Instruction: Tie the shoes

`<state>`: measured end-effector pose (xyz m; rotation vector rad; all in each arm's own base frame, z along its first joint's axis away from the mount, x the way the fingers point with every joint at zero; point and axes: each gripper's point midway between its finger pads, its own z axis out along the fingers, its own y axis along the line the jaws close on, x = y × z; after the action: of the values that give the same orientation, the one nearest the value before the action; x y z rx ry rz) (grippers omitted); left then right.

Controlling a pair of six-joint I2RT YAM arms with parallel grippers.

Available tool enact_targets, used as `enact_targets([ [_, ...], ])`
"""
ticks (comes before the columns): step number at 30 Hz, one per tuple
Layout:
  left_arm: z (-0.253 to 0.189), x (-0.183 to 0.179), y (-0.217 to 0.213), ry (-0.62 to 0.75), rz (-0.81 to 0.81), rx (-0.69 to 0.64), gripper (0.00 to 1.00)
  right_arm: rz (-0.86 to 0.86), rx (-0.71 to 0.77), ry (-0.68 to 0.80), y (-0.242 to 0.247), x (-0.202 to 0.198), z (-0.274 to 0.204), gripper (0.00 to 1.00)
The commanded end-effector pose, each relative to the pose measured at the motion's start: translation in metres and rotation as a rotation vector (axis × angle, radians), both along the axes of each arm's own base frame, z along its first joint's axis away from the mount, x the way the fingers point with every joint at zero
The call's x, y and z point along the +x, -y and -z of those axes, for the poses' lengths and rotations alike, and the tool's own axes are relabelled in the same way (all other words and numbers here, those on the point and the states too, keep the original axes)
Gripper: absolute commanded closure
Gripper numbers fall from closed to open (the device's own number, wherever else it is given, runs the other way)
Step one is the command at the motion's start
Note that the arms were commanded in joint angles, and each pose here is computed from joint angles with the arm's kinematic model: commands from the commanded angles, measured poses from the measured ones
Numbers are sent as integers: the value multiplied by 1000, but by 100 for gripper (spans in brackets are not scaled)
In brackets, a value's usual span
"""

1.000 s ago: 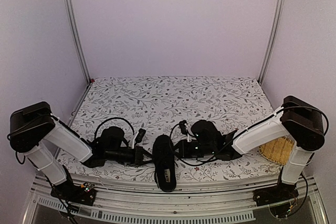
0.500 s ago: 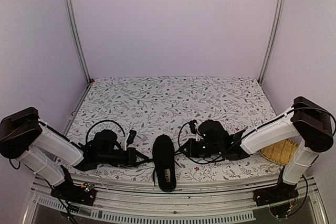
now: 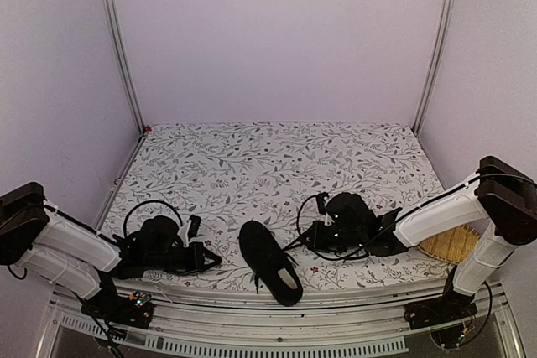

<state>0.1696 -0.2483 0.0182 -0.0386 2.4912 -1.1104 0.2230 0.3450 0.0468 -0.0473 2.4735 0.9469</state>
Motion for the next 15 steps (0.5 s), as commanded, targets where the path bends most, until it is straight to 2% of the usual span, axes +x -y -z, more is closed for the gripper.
enact_targets([
  [1, -13, 6, 6, 49, 27, -17, 100, -31, 31, 65, -4, 8, -17, 98],
  [2, -20, 8, 11, 71, 44, -38, 99, -51, 47, 74, -8, 7, -21, 98],
  [4, -32, 9, 19, 112, 79, -68, 82, -104, 75, 98, -17, 5, -31, 95],
  [6, -46, 11, 27, 147, 114, -93, 65, -129, 86, 118, -21, 4, -38, 80],
  [10, -59, 17, 28, 215, 129, -73, 36, -113, 86, 163, -16, 8, -53, 38],
  [13, -66, 20, 24, 251, 133, -58, 27, -101, 57, 188, -8, 10, -60, 18],
  [15, -69, 26, 20, 264, 136, -31, 23, -97, 33, 196, -1, 14, -64, 12],
])
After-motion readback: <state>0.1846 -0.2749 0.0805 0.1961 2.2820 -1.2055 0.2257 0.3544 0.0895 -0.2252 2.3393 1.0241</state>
